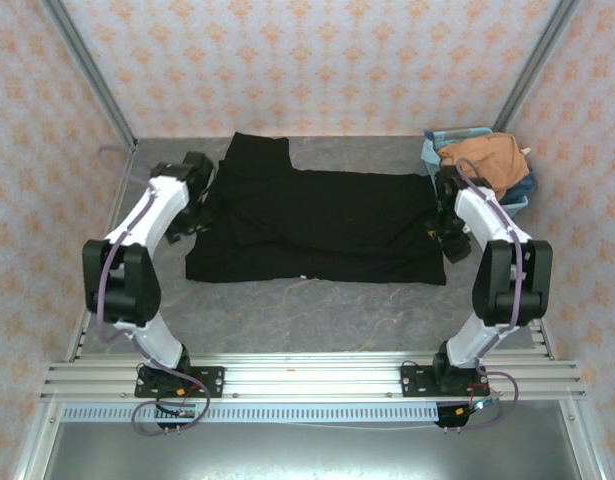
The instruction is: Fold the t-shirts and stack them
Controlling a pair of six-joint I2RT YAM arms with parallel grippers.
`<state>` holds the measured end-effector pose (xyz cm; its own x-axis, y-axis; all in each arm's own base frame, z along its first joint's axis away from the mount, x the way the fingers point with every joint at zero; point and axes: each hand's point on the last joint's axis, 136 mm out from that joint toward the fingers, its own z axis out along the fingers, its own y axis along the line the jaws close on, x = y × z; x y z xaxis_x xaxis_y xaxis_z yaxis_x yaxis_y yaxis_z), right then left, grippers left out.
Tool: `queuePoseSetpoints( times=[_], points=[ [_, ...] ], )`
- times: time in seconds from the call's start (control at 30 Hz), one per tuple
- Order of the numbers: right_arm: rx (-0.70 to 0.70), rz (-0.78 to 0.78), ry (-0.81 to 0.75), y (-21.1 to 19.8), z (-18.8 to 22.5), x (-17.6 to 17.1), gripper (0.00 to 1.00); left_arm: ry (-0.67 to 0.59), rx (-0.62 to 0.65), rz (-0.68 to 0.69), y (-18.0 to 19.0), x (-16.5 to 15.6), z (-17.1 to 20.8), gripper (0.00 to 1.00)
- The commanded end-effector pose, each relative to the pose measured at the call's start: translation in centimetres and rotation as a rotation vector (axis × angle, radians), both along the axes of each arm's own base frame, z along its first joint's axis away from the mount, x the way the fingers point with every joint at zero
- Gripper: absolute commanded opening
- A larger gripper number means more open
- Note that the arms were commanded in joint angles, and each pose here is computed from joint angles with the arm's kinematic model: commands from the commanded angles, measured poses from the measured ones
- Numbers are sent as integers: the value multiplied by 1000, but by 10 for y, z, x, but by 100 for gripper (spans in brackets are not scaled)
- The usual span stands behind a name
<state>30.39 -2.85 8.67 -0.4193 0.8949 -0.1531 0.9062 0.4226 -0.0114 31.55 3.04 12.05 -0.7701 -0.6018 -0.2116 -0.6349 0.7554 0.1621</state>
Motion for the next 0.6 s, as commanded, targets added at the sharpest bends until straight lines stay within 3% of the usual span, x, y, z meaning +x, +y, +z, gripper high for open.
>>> queuePoseSetpoints(
  times=[0.0, 0.17, 0.33, 0.53, 0.57],
  points=[
    [46, 4, 54, 8, -14, -32, 70, 72, -154, 86, -11, -35, -31, 63],
    [97, 10, 92, 16, -36, -47, 70, 98, -248, 148, -12, -39, -64, 63],
    [97, -9, 148, 14, -58, -59, 70, 155, -221, 159, -6, -40, -89, 58],
    [58, -11, 173, 7, -69, -62, 63, 162, -124, 166, 11, -26, -101, 28],
    [44, -7, 179, 4, -70, -61, 60, 165, -107, 168, 15, -24, -102, 19]
  ],
)
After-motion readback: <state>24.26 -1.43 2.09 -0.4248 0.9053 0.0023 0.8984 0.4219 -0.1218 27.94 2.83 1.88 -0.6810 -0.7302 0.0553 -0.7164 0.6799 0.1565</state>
